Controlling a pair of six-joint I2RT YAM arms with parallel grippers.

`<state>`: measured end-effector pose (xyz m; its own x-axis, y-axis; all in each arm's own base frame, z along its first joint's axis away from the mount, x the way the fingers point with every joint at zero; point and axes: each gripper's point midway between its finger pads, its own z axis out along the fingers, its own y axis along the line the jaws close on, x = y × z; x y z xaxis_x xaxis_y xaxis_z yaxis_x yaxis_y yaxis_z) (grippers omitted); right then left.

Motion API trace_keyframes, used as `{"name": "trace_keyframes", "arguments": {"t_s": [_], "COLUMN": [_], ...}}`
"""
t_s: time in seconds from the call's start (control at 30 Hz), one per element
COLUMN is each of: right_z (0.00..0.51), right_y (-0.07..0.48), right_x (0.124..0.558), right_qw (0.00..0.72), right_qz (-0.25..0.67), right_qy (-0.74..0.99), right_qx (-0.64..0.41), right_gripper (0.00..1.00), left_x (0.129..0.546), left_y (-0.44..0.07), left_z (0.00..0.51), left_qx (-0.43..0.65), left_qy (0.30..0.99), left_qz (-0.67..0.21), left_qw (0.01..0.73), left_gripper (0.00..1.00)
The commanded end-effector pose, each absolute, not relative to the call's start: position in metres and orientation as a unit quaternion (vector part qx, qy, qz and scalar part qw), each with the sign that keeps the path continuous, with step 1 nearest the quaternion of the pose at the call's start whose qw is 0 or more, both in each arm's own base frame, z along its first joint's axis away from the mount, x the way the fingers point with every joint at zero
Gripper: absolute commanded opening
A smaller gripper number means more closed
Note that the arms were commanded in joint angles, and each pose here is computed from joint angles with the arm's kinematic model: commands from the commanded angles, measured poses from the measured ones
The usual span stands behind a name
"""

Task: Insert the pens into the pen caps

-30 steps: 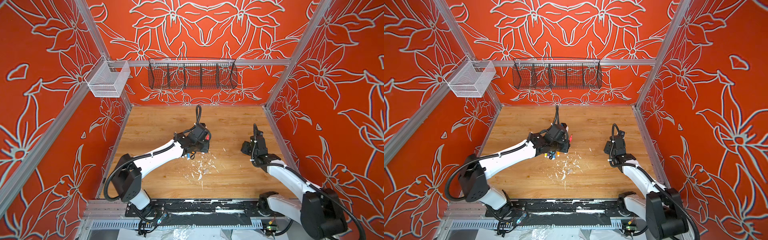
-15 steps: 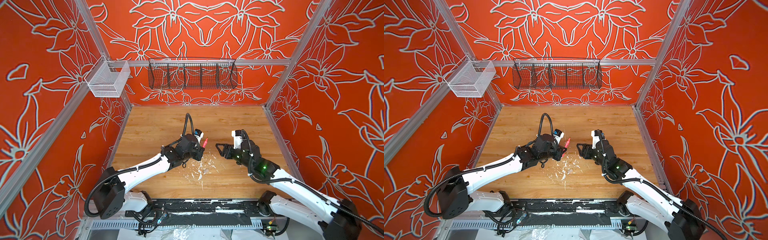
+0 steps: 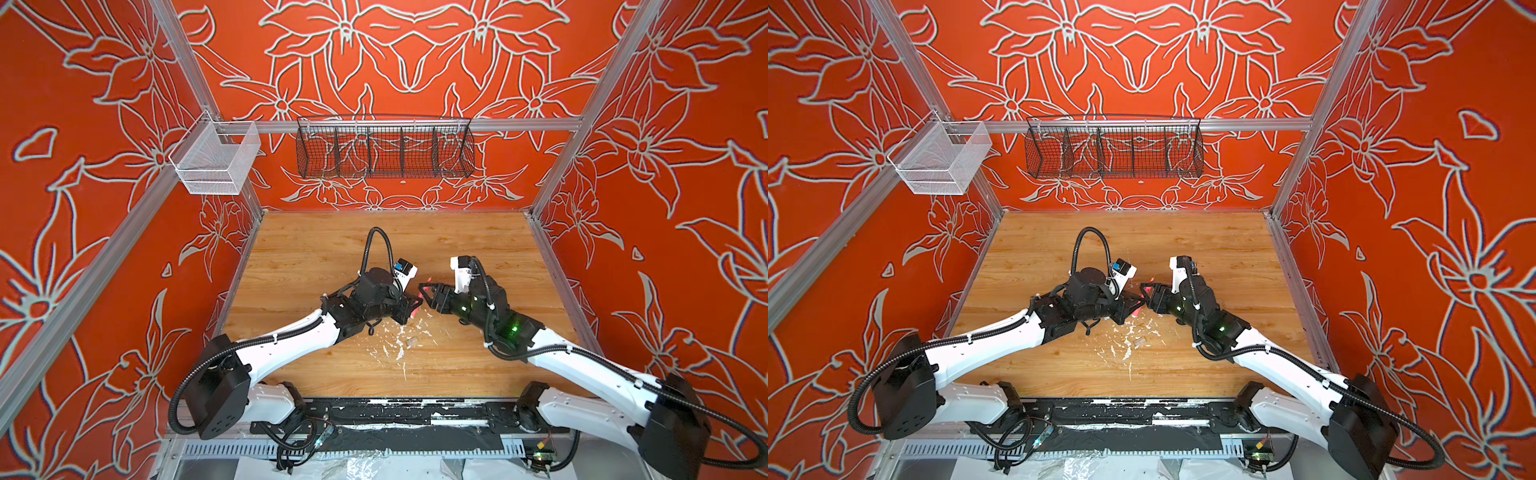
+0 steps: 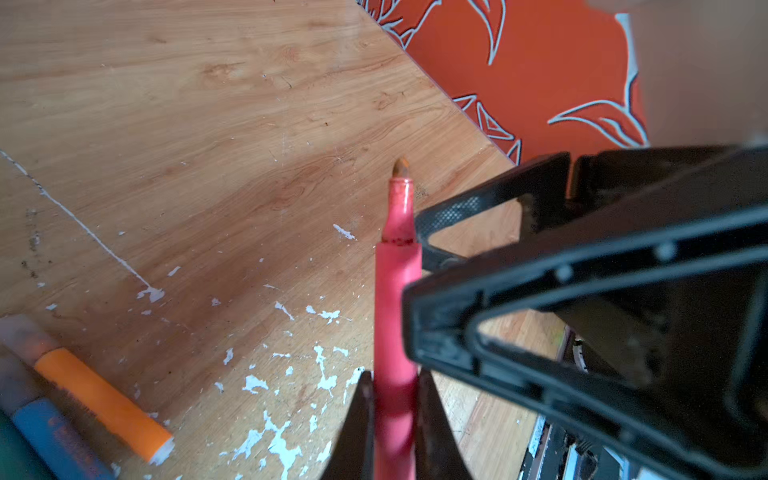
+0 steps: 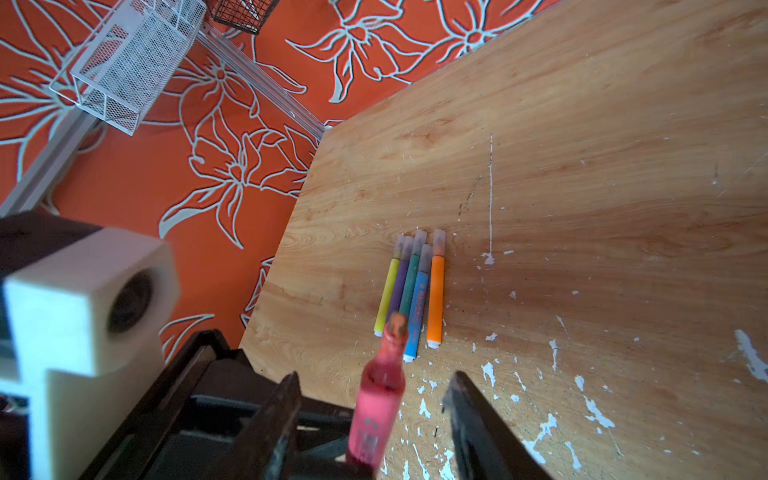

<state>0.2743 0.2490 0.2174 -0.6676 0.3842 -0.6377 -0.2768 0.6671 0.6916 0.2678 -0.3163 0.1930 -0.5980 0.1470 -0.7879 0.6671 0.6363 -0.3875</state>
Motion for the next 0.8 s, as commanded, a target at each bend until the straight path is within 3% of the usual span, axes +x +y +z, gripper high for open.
{"name": "trace_keyframes", "arguments": {"t_s": [0.0, 0.13, 0.23, 0.33, 0.5, 0.77], "right_z": [0.241, 0.242, 0.240, 0.237, 0.236, 0.240], "right_y": [0.258, 0.266, 0.269, 0.277, 0.289, 0.287], "right_x": [0.284, 0.286, 0.285, 0.280, 0.270, 0.267], "right_qw": [0.421, 0.414, 0.412, 0.405, 0.402, 0.421], "right_qz": [0.428, 0.433, 0.434, 0.440, 0.452, 0.447], "right_qy": [0.799, 0.800, 0.800, 0.800, 0.796, 0.788], "right_qx": [0.044, 0.041, 0.043, 0.039, 0.037, 0.053], "right_gripper": [0.54, 0.26, 0.10, 0.01, 0.00, 0.00], "left_x": [0.263, 0.262, 0.262, 0.262, 0.261, 0.259], "left_y": [-0.322, -0.322, -0.321, -0.320, -0.318, -0.316], "left_z": [0.205, 0.206, 0.205, 0.206, 0.207, 0.212], "left_qx": [0.268, 0.270, 0.270, 0.267, 0.264, 0.263], "left_qy": [0.802, 0.801, 0.802, 0.802, 0.799, 0.793], "left_qz": [-0.368, -0.368, -0.366, -0.366, -0.367, -0.372], "left_qw": [0.388, 0.387, 0.387, 0.390, 0.397, 0.404], "left_gripper": [0.00, 0.00, 0.01, 0.20, 0.30, 0.27]}}
